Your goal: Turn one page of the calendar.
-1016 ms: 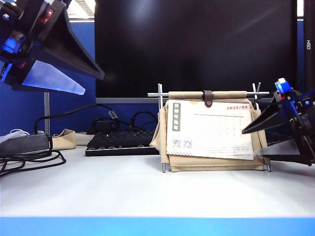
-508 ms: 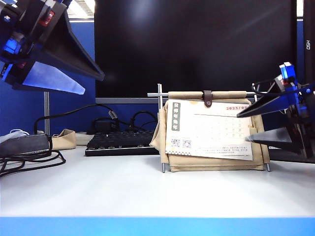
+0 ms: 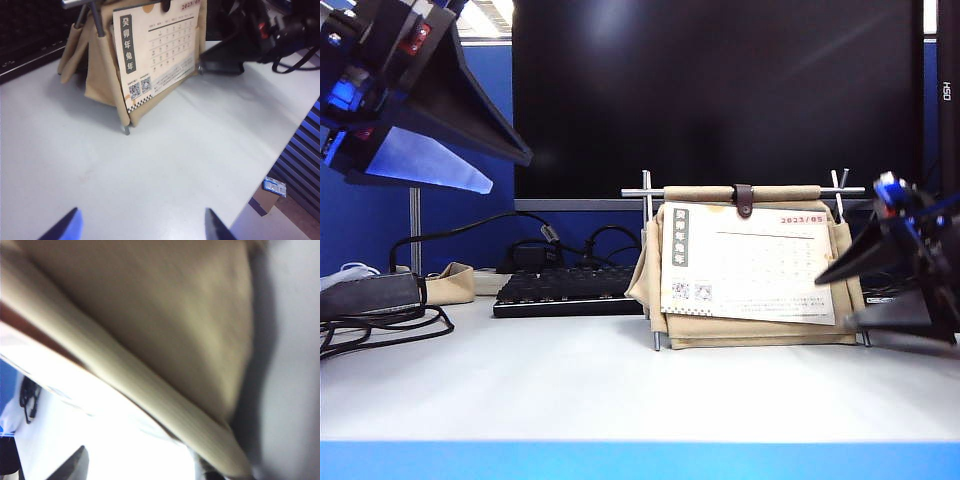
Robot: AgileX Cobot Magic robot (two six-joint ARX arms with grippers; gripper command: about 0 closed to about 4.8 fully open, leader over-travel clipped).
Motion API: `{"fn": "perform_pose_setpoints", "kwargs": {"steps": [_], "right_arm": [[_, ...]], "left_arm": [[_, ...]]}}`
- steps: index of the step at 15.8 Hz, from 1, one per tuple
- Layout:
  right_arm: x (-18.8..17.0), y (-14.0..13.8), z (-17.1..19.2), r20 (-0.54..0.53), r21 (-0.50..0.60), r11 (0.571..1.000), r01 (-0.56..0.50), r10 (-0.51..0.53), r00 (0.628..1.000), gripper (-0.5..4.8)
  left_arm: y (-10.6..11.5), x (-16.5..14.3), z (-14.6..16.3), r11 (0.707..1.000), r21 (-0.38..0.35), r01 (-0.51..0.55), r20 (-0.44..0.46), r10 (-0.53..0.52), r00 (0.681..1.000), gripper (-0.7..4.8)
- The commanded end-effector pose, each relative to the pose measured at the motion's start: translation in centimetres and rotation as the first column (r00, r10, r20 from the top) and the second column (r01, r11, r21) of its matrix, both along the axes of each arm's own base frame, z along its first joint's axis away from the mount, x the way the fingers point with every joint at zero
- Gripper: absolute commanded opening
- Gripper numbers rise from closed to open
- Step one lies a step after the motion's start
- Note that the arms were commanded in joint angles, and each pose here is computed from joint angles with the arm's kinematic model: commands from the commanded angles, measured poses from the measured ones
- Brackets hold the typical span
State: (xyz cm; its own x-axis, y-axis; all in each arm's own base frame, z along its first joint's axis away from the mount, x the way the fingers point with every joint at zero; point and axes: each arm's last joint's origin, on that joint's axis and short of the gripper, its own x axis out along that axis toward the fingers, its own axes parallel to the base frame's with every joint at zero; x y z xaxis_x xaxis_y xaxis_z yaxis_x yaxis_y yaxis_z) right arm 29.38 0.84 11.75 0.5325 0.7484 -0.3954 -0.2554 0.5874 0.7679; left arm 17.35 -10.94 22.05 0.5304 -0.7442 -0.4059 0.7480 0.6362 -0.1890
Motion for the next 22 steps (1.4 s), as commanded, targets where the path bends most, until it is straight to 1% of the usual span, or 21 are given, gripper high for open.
{"fn": "perform_pose_setpoints", "kwargs": {"steps": [1,3,6,9,13,14,16,19,20,22], "right_arm": [[0.4,0.1,-0.3,0.03,0.019,0.999,-0.031,0.031,0.999,2.75],[0.6,0.3,-0.1,0.061,0.03,0.999,-0.032,0.03,0.998,2.75],[0.7,0.3,0.1,0.067,0.038,0.999,-0.031,0.029,0.997,2.75],[1.0,0.5,0.6,0.075,0.084,0.993,-0.083,0.077,0.994,2.75],[1.3,0.7,1.4,0.091,0.169,0.97,-0.173,0.159,0.983,2.74],[1.3,0.7,1.4,0.093,0.174,0.968,-0.182,0.168,0.981,2.74],[1.3,0.7,1.4,0.089,0.169,0.971,-0.171,0.158,0.983,2.74],[1.5,0.5,1.2,0.082,0.107,0.992,-0.068,0.059,0.995,2.75],[1.6,0.4,1.2,0.09,0.094,0.994,-0.054,0.045,0.995,2.75],[2.2,0.5,2.0,0.132,0.096,0.993,-0.076,0.063,0.989,2.74]], "left_arm": [[0.0,0.0,0.3,1.0,-0.006,0.004,0.012,-0.004,1.0,3.23],[0.0,0.0,0.2,1.0,-0.002,0.003,0.004,-0.003,1.0,3.23],[0.0,0.0,0.2,1.0,0.001,0.003,0.0,-0.003,1.0,3.23],[0.0,0.0,0.2,1.0,0.001,0.003,0.001,-0.003,1.0,3.23],[0.0,0.0,0.2,1.0,-0.002,0.002,0.009,-0.002,1.0,3.23],[0.0,0.0,0.3,1.0,-0.005,0.002,0.014,-0.002,1.0,3.23],[0.0,0.1,0.3,1.0,-0.007,0.002,0.017,-0.002,1.0,3.23],[0.0,0.0,0.3,1.0,-0.006,0.003,0.014,-0.003,1.0,3.23],[0.0,0.0,0.3,1.0,-0.006,0.003,0.013,-0.003,1.0,3.23],[0.0,0.0,0.3,1.0,-0.006,0.004,0.013,-0.004,1.0,3.23]]}}
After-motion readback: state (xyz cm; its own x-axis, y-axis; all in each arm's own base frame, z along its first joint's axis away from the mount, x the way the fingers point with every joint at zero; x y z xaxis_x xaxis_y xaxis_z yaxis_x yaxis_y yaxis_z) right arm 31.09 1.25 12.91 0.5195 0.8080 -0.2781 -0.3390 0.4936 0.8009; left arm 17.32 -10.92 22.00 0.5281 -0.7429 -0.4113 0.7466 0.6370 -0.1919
